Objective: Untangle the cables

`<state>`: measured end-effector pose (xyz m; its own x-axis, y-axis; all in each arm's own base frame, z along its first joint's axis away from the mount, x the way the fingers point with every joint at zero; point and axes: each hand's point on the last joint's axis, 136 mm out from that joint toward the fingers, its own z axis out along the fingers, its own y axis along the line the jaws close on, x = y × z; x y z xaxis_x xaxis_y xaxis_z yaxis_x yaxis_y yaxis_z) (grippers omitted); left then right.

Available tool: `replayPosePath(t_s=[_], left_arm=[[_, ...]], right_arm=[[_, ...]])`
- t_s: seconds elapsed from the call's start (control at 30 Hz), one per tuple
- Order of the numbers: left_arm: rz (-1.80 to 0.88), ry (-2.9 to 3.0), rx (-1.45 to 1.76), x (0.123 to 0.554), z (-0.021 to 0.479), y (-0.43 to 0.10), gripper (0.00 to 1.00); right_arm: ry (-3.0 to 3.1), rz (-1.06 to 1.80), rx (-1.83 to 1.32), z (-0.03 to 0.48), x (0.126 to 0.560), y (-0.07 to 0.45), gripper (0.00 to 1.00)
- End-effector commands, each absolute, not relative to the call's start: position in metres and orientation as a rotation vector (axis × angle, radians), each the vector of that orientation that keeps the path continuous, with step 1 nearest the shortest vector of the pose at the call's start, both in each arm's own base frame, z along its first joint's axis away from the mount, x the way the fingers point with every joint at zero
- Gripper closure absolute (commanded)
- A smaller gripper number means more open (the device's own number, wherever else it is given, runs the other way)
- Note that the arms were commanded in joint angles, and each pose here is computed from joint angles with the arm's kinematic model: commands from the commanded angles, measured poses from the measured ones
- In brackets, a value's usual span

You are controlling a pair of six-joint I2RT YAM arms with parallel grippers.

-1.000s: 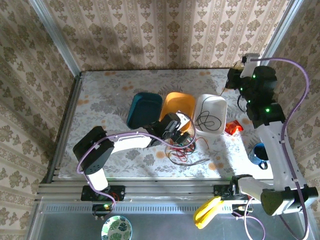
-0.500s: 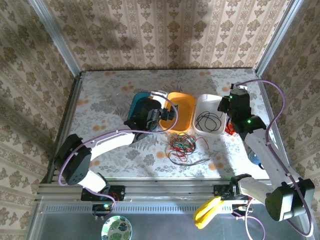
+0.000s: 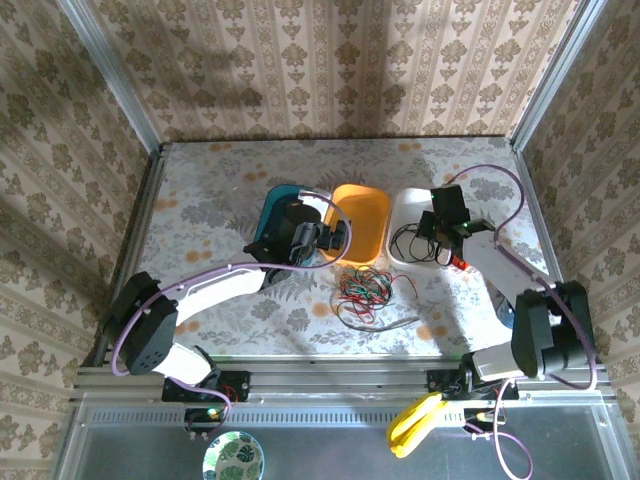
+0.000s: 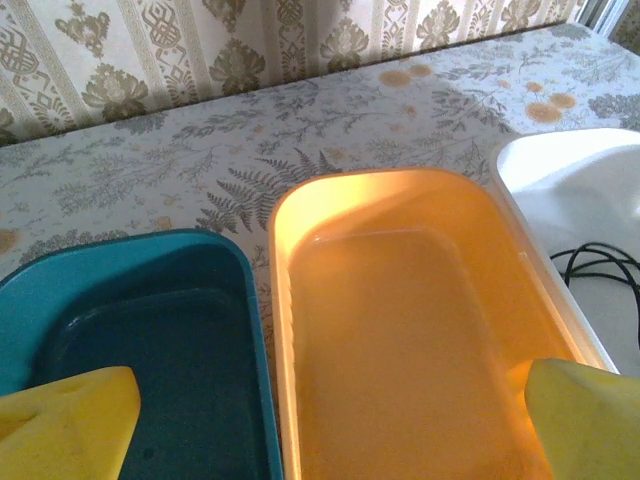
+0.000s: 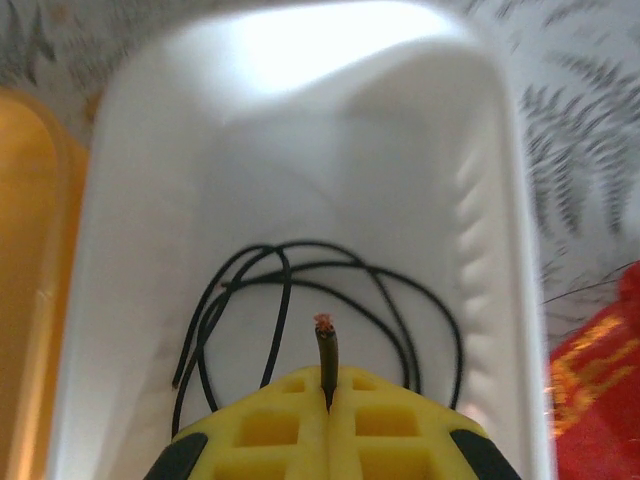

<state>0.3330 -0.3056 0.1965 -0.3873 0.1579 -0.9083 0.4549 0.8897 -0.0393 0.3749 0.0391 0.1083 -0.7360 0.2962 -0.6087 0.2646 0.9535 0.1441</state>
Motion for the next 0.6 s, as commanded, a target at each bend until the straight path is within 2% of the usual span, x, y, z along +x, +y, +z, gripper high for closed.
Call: replayPosePath(t_s=[0.0,0.1,0.17,0.33,0.4,0.57], left_arm=[[-0.350,1.980,0.502,0.324,0.193,-0.307,0.00],[-0.361,1.994,0.567,0.319,0.189,-0.313,0.00],[-0.364,2.007,0.606,0.315,0.186,-0.315,0.00],[-0.356,2.035,0.661,0.308,0.177,-0.315,0.00],[-0.363,2.046,0.689,0.305,0.173,-0.317,0.00],[-0.410,2.105,0.792,0.287,0.158,-0.320,0.00]], right_arm=[[2.505,0.165,0.403,0.086,0.377,0.056,0.99],[2.559,0.199,0.396,0.073,0.381,0.065,0.97],[2.565,0.229,0.388,0.071,0.386,0.069,0.92],[2.539,0.233,0.379,0.084,0.393,0.070,0.58],[2.516,0.213,0.376,0.095,0.394,0.067,0.49],[2.443,0.139,0.284,0.131,0.388,0.062,0.43]])
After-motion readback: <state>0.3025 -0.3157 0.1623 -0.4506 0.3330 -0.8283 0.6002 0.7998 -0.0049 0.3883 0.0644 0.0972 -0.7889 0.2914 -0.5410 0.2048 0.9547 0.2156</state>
